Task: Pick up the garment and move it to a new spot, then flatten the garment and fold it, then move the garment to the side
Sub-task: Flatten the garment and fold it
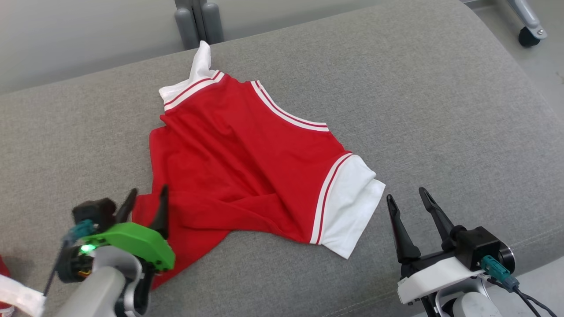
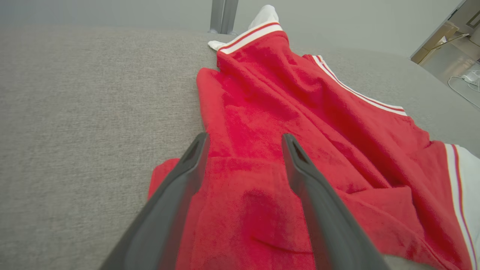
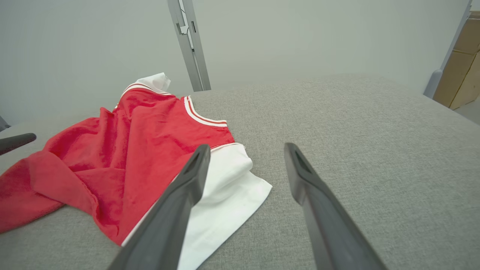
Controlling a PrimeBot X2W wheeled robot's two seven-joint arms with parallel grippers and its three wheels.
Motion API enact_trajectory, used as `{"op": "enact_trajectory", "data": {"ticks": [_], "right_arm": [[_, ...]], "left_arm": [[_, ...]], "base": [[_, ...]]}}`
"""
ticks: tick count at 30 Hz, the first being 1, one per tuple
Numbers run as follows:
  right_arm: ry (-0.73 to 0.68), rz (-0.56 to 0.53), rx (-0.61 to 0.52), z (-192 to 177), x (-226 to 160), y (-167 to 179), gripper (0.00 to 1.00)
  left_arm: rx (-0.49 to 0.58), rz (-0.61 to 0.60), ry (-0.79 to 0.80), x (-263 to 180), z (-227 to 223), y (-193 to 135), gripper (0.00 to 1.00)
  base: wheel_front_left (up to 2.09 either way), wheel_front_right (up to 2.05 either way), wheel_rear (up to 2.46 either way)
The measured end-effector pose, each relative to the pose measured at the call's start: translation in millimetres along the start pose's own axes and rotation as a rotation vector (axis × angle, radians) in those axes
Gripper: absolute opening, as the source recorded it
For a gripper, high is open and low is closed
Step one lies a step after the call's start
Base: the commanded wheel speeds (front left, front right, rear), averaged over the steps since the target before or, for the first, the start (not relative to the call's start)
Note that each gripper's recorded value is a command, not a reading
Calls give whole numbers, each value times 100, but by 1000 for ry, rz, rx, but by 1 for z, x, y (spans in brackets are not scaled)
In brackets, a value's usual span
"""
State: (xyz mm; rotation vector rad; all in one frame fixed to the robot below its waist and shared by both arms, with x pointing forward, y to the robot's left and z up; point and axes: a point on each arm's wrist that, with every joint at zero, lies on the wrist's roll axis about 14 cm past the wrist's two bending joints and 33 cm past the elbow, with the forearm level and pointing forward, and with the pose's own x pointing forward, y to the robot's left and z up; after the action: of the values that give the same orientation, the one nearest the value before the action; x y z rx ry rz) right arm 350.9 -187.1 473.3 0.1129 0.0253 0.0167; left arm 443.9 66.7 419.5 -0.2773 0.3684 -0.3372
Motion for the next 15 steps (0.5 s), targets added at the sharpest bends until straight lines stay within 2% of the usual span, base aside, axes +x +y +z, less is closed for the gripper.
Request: {"op": "enact_trajectory", "data": {"ticks": [4, 6, 15], "right_arm": [[11, 19, 1, -4, 4, 6, 100], [18, 28, 2, -6, 5, 9, 100], [28, 38, -6, -10, 11, 11, 100]], "left_arm": [[-47, 118, 63, -5, -5, 48, 100], [-69, 119, 114, -5, -14, 53, 100], [-21, 69, 262, 3, -43, 52, 100]], "base": [[0, 0, 0], [0, 0, 0], [0, 0, 0]]}}
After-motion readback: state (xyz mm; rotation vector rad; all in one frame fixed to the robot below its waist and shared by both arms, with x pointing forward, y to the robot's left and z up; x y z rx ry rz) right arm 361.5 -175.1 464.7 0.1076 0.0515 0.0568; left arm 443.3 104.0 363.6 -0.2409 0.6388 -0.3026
